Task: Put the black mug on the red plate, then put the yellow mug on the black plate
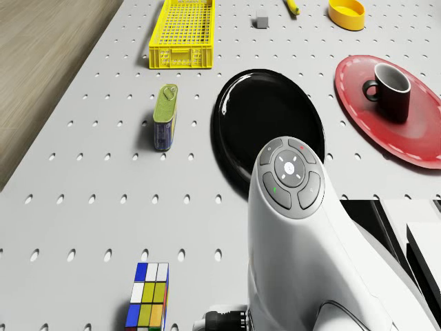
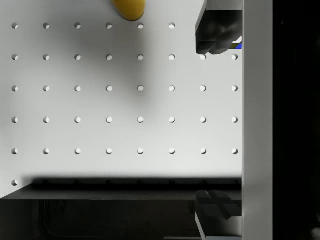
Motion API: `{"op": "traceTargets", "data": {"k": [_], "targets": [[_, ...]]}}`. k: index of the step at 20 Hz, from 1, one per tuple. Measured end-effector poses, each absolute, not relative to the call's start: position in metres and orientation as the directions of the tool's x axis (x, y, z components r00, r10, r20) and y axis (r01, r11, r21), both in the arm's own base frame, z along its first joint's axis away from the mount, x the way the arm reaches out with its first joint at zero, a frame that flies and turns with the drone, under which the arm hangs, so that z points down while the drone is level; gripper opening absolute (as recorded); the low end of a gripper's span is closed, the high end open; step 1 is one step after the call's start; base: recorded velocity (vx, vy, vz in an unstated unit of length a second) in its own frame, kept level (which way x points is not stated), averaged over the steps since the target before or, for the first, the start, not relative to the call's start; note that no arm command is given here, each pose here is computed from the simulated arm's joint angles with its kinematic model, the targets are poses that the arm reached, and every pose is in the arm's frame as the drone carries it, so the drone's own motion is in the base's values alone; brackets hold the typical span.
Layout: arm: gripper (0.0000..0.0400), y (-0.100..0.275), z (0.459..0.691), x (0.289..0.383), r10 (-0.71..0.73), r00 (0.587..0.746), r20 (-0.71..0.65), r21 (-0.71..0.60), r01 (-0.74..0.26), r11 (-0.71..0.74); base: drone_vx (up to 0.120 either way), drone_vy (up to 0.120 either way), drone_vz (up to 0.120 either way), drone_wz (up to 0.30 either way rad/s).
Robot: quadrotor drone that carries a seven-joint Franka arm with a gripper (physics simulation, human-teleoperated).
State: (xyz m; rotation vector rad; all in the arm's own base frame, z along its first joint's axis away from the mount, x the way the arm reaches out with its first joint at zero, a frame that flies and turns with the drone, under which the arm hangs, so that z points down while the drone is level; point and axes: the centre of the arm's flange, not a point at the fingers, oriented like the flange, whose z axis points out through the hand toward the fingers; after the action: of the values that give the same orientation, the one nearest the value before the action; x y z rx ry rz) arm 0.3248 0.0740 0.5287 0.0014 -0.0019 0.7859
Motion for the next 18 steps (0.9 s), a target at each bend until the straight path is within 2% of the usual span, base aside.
{"op": "traceTargets", "data": {"k": [12, 15, 18], "targets": [[0.04, 0.074, 0.5287, 0.3248, 0.707, 0.707, 0.002, 0.001, -0.707, 0.707, -0.12, 0.12, 0.0, 0.0], [0.04, 0.074, 0.5287, 0.3248, 0.707, 0.707, 0.002, 0.001, -0.707, 0.707, -0.093, 0.12, 0.0, 0.0], [0.04, 0.074, 0.5287, 0.3248, 0.707, 0.707, 0.002, 0.001, -0.707, 0.707, 0.0, 0.12, 0.0, 0.0]]}}
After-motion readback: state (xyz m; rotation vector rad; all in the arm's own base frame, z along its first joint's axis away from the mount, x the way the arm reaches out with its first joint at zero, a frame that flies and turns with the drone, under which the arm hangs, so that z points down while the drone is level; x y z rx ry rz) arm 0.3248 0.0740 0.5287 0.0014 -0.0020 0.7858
